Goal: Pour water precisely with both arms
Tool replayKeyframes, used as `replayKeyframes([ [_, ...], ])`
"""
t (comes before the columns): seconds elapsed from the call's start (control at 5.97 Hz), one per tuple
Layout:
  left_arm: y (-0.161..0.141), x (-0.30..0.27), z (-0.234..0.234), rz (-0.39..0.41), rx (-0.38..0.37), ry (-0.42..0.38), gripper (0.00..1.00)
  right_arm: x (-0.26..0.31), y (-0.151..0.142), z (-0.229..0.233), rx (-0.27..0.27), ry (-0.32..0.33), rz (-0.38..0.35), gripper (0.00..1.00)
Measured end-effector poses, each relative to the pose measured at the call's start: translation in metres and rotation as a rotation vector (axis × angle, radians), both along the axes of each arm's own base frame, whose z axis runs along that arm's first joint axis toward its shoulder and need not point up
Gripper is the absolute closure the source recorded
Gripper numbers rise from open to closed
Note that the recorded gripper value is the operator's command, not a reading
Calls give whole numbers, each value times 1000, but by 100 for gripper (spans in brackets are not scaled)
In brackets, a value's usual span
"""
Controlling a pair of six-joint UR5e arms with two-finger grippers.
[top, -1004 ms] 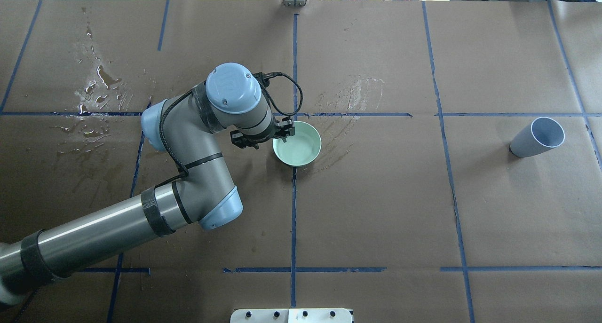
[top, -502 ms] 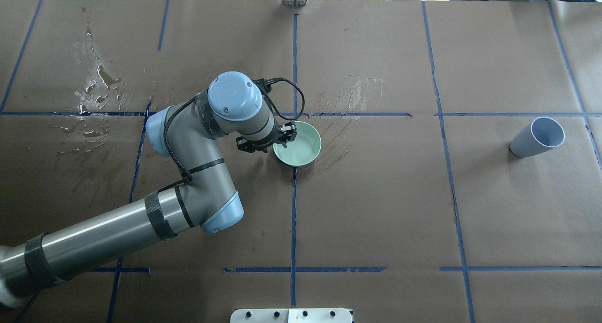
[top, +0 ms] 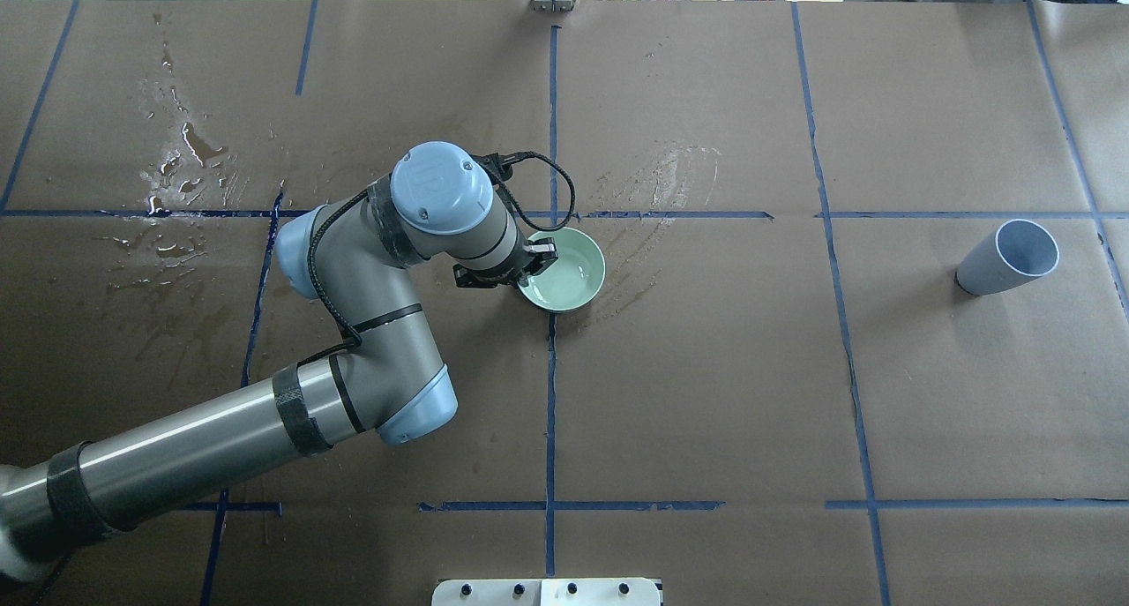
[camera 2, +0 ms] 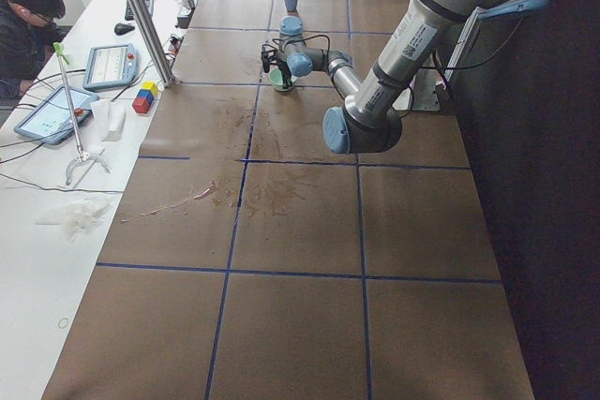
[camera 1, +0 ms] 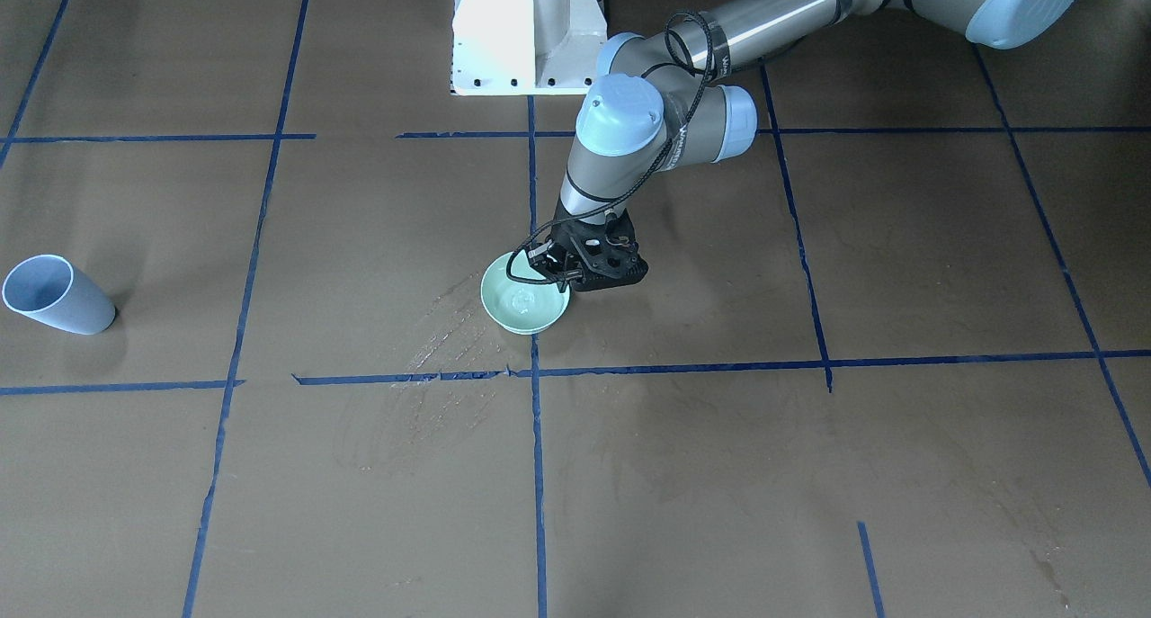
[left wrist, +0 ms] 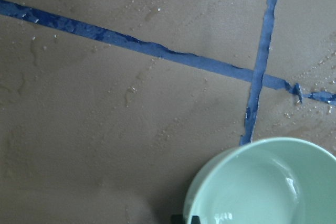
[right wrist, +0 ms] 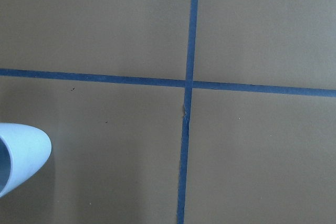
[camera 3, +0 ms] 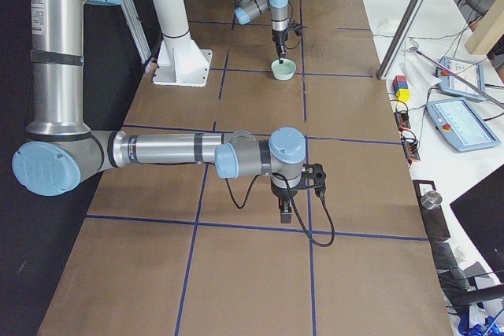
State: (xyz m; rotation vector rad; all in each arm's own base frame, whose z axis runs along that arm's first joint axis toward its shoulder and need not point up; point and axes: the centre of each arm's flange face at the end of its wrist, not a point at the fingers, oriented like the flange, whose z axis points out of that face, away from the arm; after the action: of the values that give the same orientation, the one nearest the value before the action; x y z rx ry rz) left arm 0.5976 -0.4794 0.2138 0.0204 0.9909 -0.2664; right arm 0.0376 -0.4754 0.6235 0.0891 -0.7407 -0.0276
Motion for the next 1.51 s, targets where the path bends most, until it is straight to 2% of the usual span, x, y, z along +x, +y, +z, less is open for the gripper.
replayKeyframes([
  [0.33, -1, -4, -4, -3, 16, 25, 100, 0, 0, 0, -1, 0, 1, 0],
  [0.67, -9, -34, -4, -31, 31, 54, 100, 0, 1, -1, -1, 0, 2, 0],
  [0.84, -10, -71, 16, -25, 38, 61, 100, 0, 1, -1, -1, 1, 2, 0],
  [1.17, -21, -163, 67, 40, 72, 61, 100, 0, 1, 0, -1, 1, 2, 0],
  [1.51, -32, -254, 152, 106, 133, 40, 100, 0, 1, 0, -3, 3, 2, 0],
])
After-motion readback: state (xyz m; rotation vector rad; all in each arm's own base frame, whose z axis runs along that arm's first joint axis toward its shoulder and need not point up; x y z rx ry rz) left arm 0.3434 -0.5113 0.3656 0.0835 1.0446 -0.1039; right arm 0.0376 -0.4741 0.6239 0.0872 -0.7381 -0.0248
